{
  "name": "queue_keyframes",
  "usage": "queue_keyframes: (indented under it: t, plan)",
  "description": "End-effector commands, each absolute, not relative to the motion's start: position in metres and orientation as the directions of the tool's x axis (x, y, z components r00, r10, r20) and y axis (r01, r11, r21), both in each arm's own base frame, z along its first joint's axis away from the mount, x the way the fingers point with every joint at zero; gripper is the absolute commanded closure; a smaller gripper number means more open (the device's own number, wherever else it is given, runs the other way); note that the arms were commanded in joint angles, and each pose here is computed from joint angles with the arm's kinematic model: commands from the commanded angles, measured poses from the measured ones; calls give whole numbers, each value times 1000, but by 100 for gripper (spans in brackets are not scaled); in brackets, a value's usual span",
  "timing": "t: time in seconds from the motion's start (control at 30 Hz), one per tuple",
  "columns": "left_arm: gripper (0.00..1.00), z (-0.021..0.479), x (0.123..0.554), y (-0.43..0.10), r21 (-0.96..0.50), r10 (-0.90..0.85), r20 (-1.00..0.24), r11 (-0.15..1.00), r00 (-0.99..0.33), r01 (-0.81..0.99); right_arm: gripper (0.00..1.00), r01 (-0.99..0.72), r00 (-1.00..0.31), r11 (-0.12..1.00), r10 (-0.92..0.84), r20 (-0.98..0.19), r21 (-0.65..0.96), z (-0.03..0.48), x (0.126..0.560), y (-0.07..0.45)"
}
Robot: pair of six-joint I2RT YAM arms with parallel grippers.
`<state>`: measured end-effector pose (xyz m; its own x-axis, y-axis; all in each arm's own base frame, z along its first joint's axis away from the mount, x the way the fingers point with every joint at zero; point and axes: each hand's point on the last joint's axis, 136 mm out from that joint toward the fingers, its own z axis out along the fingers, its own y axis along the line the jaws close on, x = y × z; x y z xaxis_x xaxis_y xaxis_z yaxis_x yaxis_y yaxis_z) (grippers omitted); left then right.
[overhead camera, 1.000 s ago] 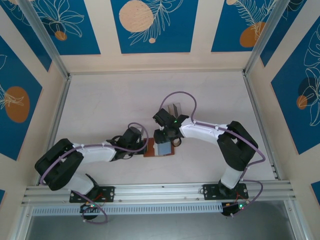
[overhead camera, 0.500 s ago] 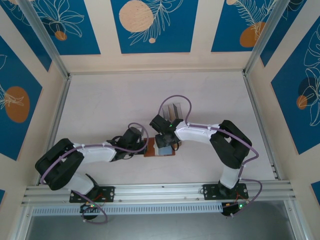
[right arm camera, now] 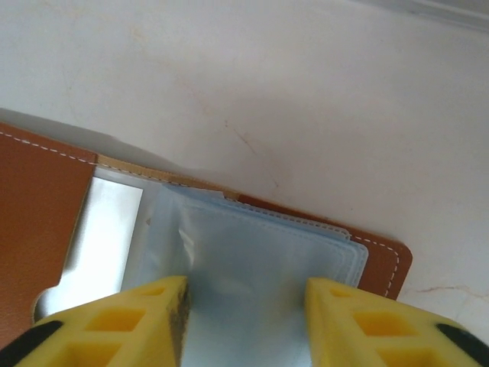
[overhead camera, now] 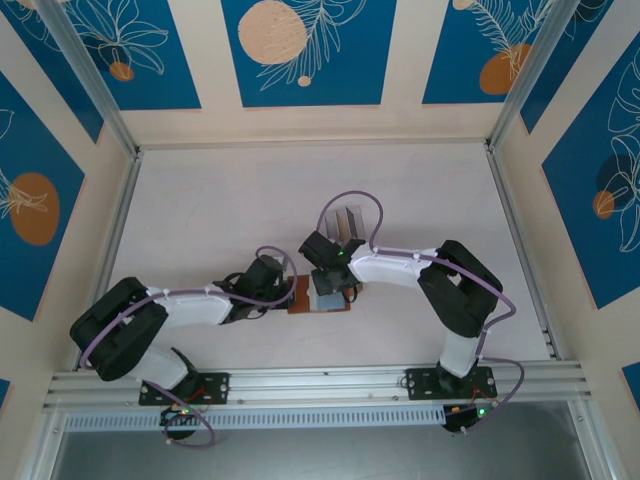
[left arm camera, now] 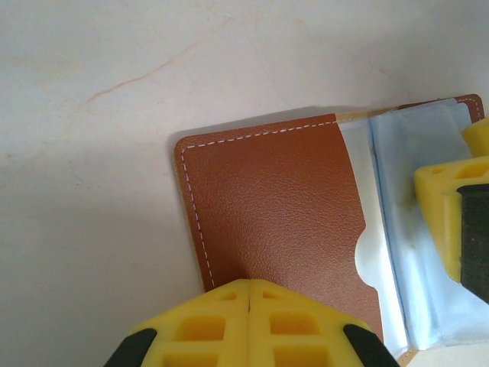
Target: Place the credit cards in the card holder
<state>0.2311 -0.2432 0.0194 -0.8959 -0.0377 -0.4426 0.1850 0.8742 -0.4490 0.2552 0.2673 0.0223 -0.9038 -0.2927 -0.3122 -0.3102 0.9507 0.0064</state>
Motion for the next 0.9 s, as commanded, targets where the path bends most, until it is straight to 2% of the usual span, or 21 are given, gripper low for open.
queue_keyframes:
  t: [0.0,0.2,0.43,0.57,0.7,0.87]
  plan:
    - [97,-19,203,-218,-347,18,-341,927,-940,144,63,-286,-930,957,-287,-232,-36,-3,237,249]
    - [97,-23,201,-221,-348,25,-336,926,-942,148,75,-301,-914,954,-290,-284,-7,19,240,258]
    - [98,-27,198,-230,-373,21,-336,915,-942,153,77,-343,-906,934,-302,-297,98,41,245,287]
    - [98,-25,197,-236,-372,27,-344,914,-939,163,74,-344,-912,926,-290,-288,157,47,245,299]
    - [98,-25,196,-239,-374,23,-342,914,-939,159,66,-329,-925,921,-268,-270,211,49,244,305]
    - [98,-25,195,-240,-378,14,-340,913,-940,150,57,-306,-944,883,-234,-233,355,49,237,317]
